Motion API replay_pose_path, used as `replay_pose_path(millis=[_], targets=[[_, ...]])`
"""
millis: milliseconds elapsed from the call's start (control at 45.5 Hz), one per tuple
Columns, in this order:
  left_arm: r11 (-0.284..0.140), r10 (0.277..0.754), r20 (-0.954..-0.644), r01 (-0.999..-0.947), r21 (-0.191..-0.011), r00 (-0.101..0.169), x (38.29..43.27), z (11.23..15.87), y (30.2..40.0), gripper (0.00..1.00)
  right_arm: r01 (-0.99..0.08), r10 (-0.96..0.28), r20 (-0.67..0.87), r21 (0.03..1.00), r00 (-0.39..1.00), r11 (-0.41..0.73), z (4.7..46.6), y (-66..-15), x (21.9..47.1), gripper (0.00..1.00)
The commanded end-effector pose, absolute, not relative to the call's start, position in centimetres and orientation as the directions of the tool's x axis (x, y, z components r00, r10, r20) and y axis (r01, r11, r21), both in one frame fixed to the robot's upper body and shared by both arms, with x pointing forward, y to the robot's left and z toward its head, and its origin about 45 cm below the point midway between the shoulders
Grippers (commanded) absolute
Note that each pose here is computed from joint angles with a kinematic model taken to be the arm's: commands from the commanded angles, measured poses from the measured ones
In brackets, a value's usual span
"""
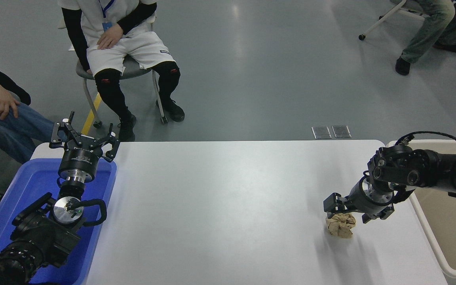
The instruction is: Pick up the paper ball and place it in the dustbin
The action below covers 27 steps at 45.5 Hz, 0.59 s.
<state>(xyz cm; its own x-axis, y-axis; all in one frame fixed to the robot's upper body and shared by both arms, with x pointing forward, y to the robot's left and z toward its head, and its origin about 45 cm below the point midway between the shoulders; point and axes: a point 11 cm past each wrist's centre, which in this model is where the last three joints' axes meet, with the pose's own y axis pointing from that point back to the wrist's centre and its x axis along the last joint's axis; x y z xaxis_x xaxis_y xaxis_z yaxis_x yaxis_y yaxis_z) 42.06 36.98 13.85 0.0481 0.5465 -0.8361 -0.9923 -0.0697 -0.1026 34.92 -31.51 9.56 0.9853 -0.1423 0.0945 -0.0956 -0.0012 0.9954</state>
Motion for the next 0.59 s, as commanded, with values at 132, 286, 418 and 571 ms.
replay_pose_path(millis=[132, 286, 418, 571], targets=[[-0.07, 0.546, -0.836, -0.9923, -0.103, 0.048, 42.06, 13.85, 36.98, 0.99, -0.106, -0.145, 0.104, 0.994, 0.984, -0.003, 8.89, -31.29, 34.62, 1.0], [-0.07, 0.546, -0.836, -0.9923, -0.103, 0.048, 42.06, 13.85, 36.98, 0.99, -0.109, -0.155, 0.105, 0.994, 0.982, -0.015, 8.76, -31.04, 34.58, 1.0], [-0.071, 0.546, -0.837, -0.9921, -0.103, 0.048, 42.06, 13.86, 37.0, 0.99, -0.102, -0.16, 0.098, 0.995, 0.982, -0.019, 8.43, -30.99, 34.27, 1.0], [-0.07, 0.546, -0.836, -0.9923, -0.103, 0.048, 42.06, 13.85, 36.98, 0.99, -0.127, -0.159, 0.122, 0.992, 0.98, -0.018, 8.14, -30.69, 34.39, 1.0]])
